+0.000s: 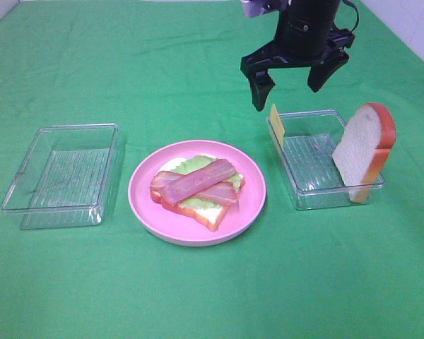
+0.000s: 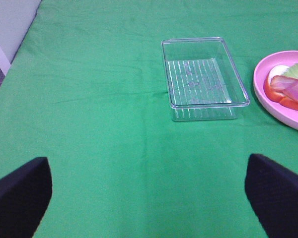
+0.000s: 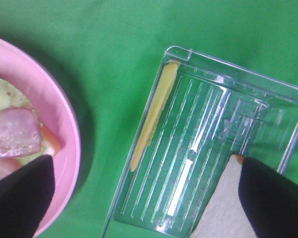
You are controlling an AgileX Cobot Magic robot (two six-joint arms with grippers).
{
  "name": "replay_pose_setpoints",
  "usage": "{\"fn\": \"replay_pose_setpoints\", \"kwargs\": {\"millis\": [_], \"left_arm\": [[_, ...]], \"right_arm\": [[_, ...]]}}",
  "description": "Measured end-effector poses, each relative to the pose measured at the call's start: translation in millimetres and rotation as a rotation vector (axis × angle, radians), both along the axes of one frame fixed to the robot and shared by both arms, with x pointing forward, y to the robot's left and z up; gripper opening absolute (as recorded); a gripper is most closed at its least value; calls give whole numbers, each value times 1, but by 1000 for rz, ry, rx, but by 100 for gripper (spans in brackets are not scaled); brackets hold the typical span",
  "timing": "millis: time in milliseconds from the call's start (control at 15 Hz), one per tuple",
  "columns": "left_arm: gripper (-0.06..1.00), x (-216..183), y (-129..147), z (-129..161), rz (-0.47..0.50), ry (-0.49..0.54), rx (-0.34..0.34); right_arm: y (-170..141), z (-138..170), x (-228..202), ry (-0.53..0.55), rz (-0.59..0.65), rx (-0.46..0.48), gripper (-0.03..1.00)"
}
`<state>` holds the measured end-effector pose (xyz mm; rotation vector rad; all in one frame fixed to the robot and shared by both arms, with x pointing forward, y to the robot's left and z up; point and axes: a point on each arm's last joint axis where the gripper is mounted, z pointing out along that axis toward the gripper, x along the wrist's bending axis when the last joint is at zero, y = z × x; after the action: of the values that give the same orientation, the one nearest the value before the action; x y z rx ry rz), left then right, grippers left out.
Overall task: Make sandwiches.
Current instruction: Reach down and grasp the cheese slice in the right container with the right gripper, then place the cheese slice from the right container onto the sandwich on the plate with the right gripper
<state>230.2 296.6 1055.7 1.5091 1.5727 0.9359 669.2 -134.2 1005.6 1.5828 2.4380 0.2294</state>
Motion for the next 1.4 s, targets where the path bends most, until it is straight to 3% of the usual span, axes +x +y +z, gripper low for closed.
{"fn": "replay_pose_setpoints", "kwargs": {"millis": [733,800,867,933,1067,1133,1400], "left_arm": [[99,0,0,0,0,0,0],[99,0,0,0,0,0,0],[99,0,0,0,0,0,0],[99,0,0,0,0,0,0],[99,0,0,0,0,0,0],[99,0,0,0,0,0,0],[99,0,0,0,0,0,0]], "right_arm": [[3,-62,17,71,-26,4,92],[3,-64,17,74,-38,6,73],[3,-64,17,74,-38,6,73],[3,-68,17,80,-57,7,41],[3,-69,18,78,-59,7,8],[3,-69,18,77,-58,5,2],[0,-68,18,70,-49,-31,2]]}}
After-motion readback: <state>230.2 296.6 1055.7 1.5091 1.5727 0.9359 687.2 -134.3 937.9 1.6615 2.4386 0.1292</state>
